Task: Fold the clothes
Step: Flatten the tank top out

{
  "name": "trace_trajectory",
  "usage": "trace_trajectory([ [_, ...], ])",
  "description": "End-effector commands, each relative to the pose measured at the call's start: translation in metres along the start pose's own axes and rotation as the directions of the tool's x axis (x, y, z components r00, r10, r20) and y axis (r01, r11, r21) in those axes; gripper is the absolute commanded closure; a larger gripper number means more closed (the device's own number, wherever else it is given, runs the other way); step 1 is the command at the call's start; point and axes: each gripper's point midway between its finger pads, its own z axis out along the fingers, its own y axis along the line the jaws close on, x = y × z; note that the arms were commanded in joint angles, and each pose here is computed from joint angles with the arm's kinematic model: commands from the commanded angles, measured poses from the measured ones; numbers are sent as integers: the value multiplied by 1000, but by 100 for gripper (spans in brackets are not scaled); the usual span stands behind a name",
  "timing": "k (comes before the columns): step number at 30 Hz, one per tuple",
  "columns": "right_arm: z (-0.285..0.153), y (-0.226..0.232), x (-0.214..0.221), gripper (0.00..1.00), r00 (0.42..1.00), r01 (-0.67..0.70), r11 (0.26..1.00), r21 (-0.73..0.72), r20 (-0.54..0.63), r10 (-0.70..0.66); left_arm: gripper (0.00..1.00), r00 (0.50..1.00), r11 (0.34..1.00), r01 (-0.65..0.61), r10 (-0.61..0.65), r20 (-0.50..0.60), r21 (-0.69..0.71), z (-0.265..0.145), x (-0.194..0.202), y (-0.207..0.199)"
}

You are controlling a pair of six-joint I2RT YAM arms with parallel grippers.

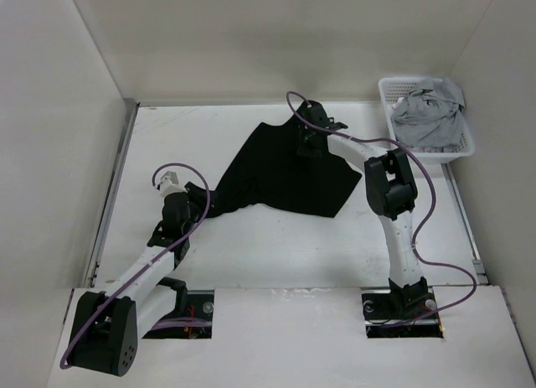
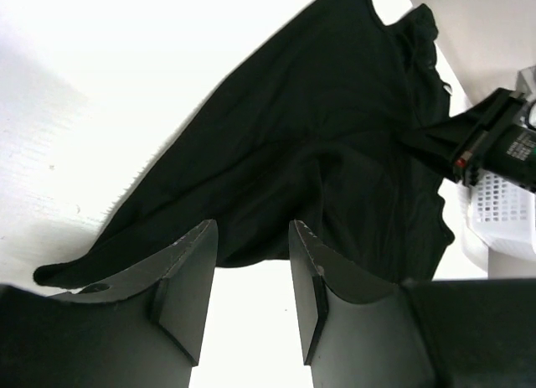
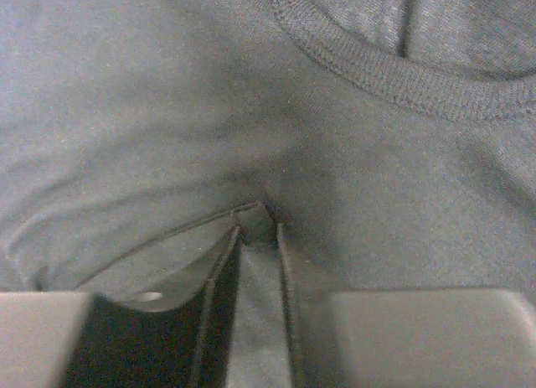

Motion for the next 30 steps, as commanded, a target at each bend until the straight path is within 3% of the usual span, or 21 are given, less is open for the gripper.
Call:
trace_trajectory([
  [1,-2,3,-11,76,1000,11,1000,4,10,-11,62,1000,998,16,-17,21,58,2,-4,-10],
  [5,-3,1,-15,87,1000,5,1000,19,28,-6,62,1000,998,10,-12,25,61,3,-5,-9],
  [8,-12,1,-31,92,994,-4,1000,27,108,1,62,1000,998,4,-5,22,63,4,-4,-11],
  [14,-68,24,-56,94,966,16,999,-34,259,-6,62,1000,998,1,-2,15,69,5,-5,-13],
  [18,-105,30,-44,93,953,41,996,-73,301,-17,62,1000,997,5,-6,10,77,4,-5,-17],
  [23,-142,38,16,93,956,99,988,-122,285,-61,63,1000,996,13,-13,3,86,4,-4,-21],
  [30,-213,69,181,97,958,275,913,-302,167,-233,64,999,993,31,-34,20,117,-3,-11,-35],
])
